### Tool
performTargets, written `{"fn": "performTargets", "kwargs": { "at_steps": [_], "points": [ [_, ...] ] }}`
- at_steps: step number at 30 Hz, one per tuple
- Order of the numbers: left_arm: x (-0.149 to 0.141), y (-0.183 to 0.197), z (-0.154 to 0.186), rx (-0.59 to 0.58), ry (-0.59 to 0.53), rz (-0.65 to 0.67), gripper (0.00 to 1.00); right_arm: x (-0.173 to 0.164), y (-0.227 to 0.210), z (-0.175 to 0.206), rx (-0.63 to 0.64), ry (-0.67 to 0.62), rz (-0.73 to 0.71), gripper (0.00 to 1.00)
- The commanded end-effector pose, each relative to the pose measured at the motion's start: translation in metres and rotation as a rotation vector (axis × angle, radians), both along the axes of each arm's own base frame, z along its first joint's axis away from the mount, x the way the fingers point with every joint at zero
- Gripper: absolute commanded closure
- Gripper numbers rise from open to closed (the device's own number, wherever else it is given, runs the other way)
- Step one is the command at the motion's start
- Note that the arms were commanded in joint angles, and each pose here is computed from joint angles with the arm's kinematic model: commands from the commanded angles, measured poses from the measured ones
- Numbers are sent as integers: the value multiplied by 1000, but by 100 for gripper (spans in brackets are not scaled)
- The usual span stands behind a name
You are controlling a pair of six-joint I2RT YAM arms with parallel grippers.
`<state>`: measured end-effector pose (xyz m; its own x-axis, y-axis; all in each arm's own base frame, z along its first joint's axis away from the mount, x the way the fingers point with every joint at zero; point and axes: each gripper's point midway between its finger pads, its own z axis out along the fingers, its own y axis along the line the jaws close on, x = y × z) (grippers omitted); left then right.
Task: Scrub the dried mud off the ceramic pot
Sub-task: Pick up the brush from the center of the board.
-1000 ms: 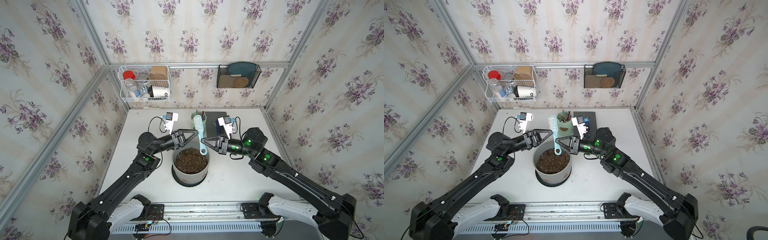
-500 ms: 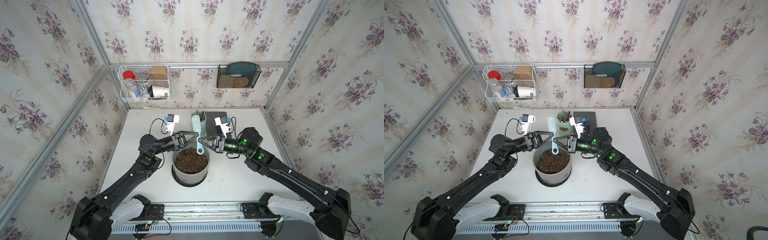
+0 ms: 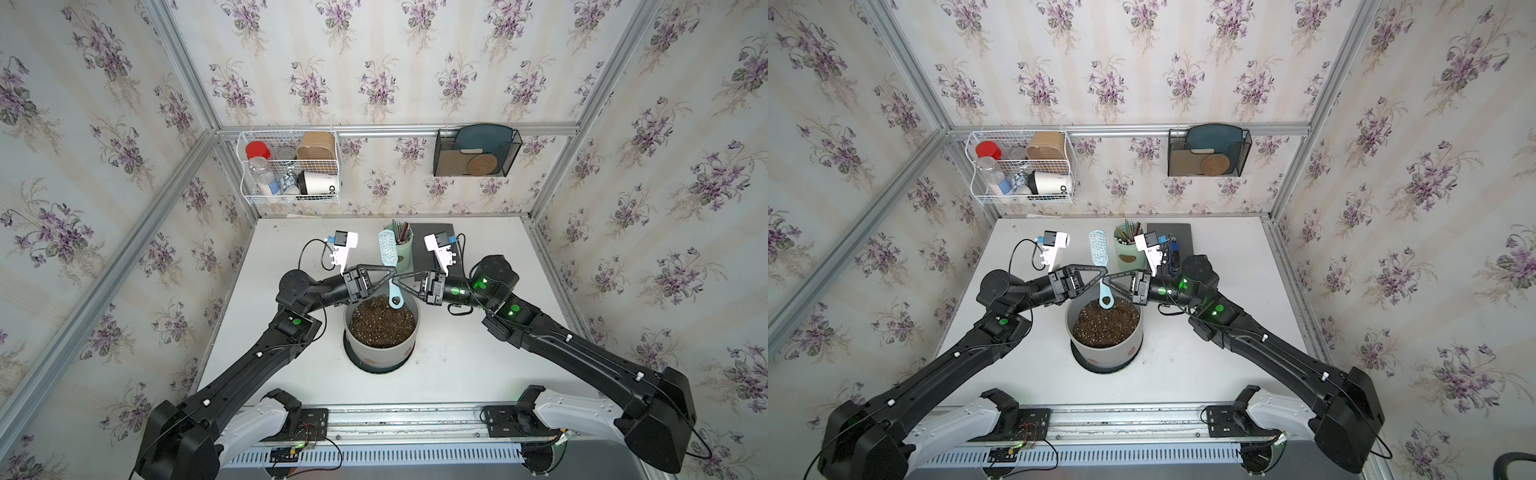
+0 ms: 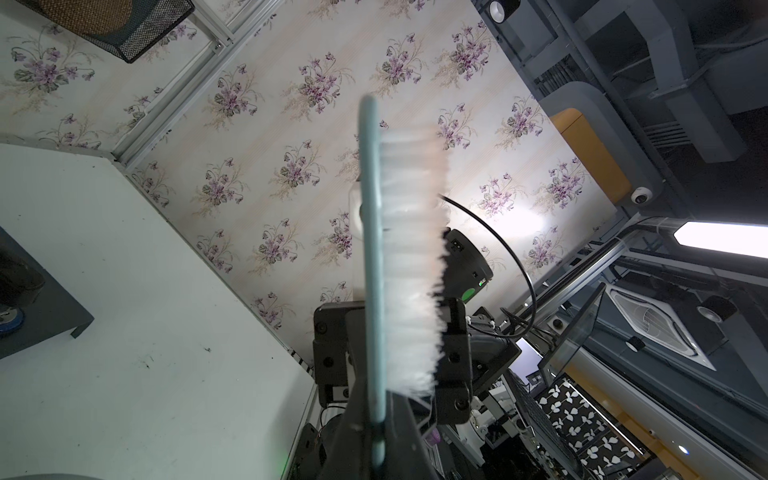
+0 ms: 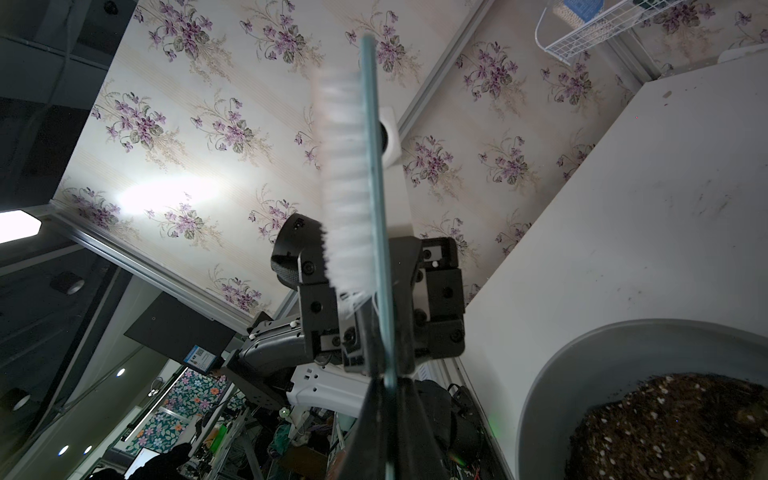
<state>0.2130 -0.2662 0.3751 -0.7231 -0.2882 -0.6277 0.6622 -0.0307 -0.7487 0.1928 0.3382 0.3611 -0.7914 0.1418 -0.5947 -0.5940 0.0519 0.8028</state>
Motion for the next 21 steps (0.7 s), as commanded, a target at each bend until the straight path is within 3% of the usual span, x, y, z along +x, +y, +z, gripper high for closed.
{"fn": "performTargets", "kwargs": {
  "at_steps": [1, 2, 4, 10, 21],
  "points": [
    [15, 11, 5, -45, -43, 130, 100, 1, -5, -9, -18, 19, -34, 53],
    [16, 12, 4, -59, -30, 138, 100, 2, -7, -12, -18, 20, -52, 39],
    [17, 14, 4, -85, -15, 142, 100, 5, -11, -17, -22, 25, -84, 29],
    [20, 15, -2, -113, 20, 156, 100, 7, -16, -11, 19, -17, -124, 28],
    [26, 15, -10, -122, 52, 171, 100, 15, 10, -24, 1, 26, -43, 62]
  ]
}}
